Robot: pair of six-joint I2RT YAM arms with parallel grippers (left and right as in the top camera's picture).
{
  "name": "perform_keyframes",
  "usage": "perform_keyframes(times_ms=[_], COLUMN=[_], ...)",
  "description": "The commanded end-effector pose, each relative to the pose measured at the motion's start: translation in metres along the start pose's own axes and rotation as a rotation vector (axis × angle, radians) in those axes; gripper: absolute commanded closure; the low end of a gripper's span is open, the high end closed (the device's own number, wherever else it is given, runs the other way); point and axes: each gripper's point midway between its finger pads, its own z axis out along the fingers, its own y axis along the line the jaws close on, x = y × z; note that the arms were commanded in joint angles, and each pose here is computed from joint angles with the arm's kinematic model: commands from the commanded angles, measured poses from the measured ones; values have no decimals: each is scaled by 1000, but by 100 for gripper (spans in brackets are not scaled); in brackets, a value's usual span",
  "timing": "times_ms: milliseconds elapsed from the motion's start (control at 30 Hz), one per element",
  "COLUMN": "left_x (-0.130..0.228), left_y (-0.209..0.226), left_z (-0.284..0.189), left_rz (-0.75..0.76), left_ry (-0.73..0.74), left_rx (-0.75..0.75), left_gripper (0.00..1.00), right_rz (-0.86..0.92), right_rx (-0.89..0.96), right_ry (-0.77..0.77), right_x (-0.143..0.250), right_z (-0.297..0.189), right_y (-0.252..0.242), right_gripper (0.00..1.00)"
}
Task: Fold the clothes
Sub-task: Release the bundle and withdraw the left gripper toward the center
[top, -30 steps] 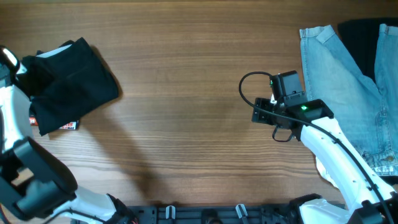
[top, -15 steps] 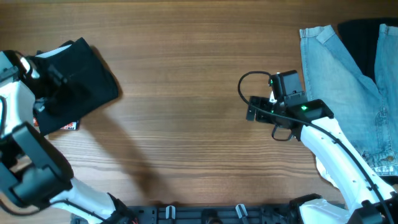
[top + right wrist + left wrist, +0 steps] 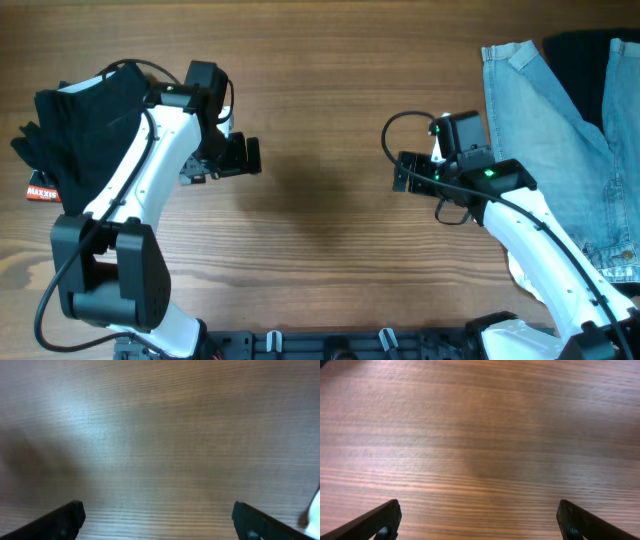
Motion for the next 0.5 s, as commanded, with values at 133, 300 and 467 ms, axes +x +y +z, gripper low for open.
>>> perform_keyframes(times_ms=[133, 300, 467], left_x=[43, 70, 81], left_y=[14, 19, 17], left_z=[-5, -37, -114], left_rz=[-35, -102, -67], left_ry=[85, -209, -734], left_rx=[-42, 60, 252], left_gripper=[0, 0, 0], right_rz=[116, 103, 59], right_rx=[-62, -73, -108], right_ry=[246, -125, -479], right_x=[63, 33, 34], right_z=[-25, -96, -167], right_y=[5, -2, -15], right_gripper=[0, 0, 0])
